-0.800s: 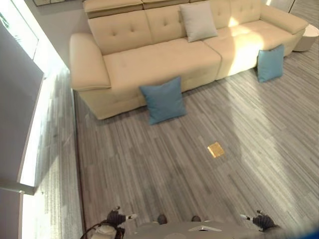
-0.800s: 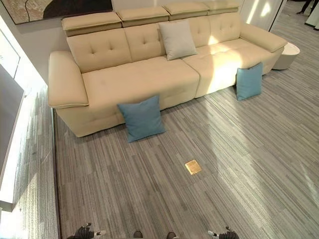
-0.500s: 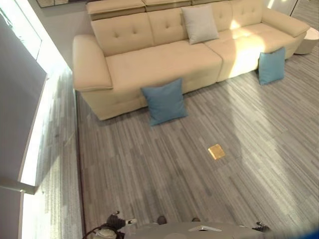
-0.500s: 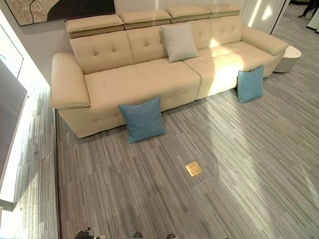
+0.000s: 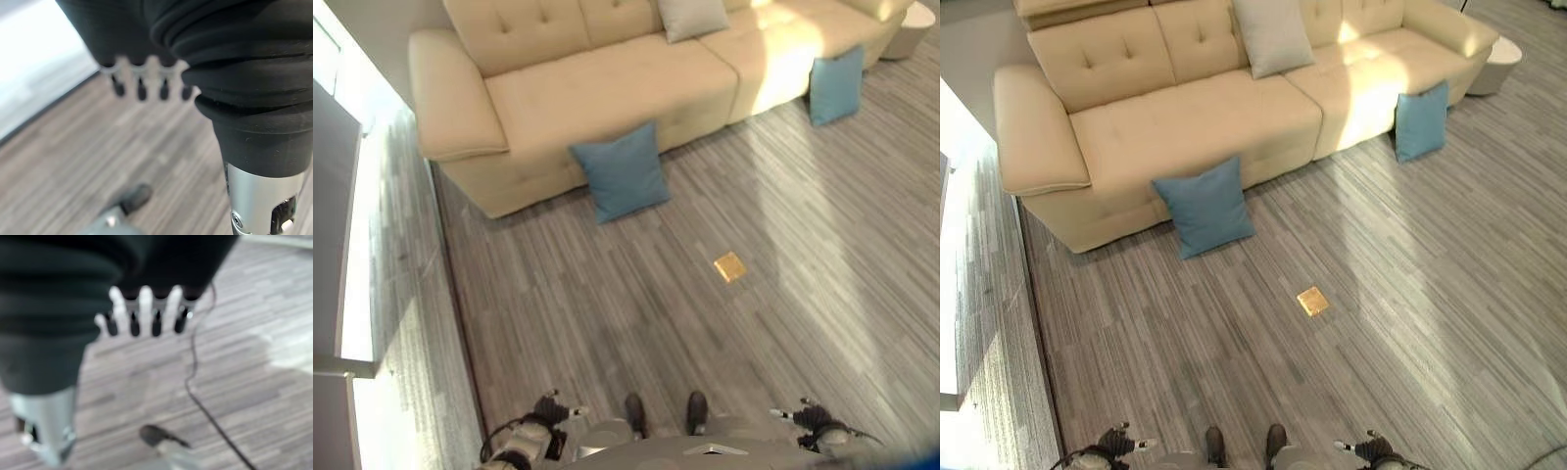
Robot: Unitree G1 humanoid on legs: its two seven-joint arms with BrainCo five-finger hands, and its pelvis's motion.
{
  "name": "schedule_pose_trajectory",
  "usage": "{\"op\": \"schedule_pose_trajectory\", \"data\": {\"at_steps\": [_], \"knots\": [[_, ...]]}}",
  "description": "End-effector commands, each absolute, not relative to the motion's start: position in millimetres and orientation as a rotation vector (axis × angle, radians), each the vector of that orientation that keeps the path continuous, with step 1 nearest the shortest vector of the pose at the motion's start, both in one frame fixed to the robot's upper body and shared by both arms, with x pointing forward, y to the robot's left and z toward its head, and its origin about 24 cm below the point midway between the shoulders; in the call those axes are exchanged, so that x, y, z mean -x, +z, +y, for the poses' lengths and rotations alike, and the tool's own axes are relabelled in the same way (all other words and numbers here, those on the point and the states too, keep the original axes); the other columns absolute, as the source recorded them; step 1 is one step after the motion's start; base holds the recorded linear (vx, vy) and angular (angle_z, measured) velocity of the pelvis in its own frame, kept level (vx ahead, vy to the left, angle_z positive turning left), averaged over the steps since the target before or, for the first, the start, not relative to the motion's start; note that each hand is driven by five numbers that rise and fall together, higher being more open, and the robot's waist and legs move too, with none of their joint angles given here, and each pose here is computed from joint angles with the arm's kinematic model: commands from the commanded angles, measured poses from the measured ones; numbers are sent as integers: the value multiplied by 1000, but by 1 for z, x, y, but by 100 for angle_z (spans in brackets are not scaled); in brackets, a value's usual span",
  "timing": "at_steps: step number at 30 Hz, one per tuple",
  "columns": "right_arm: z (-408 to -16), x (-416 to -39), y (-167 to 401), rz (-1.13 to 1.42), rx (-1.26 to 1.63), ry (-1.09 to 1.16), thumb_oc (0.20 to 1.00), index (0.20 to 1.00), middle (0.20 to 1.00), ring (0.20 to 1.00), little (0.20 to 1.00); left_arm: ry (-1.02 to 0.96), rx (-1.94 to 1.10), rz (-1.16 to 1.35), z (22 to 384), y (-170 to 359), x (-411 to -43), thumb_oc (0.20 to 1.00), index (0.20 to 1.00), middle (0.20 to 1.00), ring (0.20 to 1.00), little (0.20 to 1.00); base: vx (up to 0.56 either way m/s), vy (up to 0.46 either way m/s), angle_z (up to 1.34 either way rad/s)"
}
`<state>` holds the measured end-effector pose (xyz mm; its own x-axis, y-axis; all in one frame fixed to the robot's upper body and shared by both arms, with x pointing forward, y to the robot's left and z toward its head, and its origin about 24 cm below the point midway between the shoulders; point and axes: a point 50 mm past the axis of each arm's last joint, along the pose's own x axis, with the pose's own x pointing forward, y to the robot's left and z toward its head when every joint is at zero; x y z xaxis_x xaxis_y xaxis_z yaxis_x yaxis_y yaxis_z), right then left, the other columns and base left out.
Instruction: Pick up all the scattered cushions and arrange them neatly on the sofa.
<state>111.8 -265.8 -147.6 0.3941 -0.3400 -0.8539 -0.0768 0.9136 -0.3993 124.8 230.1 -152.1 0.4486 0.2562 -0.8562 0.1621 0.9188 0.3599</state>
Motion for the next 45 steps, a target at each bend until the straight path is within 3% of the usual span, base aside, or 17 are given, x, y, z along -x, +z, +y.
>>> {"op": "schedule_pose_trajectory", "data": {"at_steps": [1, 6, 11, 14, 24, 34, 45], "knots": [[-275, -118, -143, 1149, 495, -132, 1000, 1000, 1000, 1000, 1000, 34, -479, 1109, 231, -151, -129, 1000, 1000, 1000, 1000, 1000, 77, 92, -5], [-276, -122, -141, 1134, 523, -112, 1000, 1000, 1000, 1000, 1000, 61, -459, 1087, 232, -148, -136, 1000, 1000, 1000, 1000, 1000, 193, -115, -4], [-282, -101, -144, 1181, 488, -145, 1000, 1000, 1000, 1000, 1000, 69, -407, 1080, 224, -150, -136, 1000, 1000, 1000, 1000, 1000, 289, -261, 67], [-287, -100, -142, 1166, 453, -194, 1000, 1000, 1000, 1000, 1000, 37, -401, 1008, 216, -143, -156, 1000, 1000, 1000, 1000, 1000, 145, -314, 83], [-271, -97, -149, 1185, 427, -152, 1000, 1000, 1000, 1000, 1000, 64, -415, 1148, 225, -156, -119, 1000, 1000, 1000, 1000, 1000, 302, 43, -3], [-265, -133, -140, 1077, 441, -122, 1000, 1000, 1000, 1000, 1000, 76, -438, 1092, 233, -148, -136, 1000, 1000, 1000, 1000, 1000, 155, 113, 10], [-266, -122, -143, 1119, 451, -100, 1000, 1000, 1000, 1000, 1000, 36, -446, 1140, 229, -154, -123, 1000, 1000, 1000, 1000, 1000, 242, -132, 39]]}}
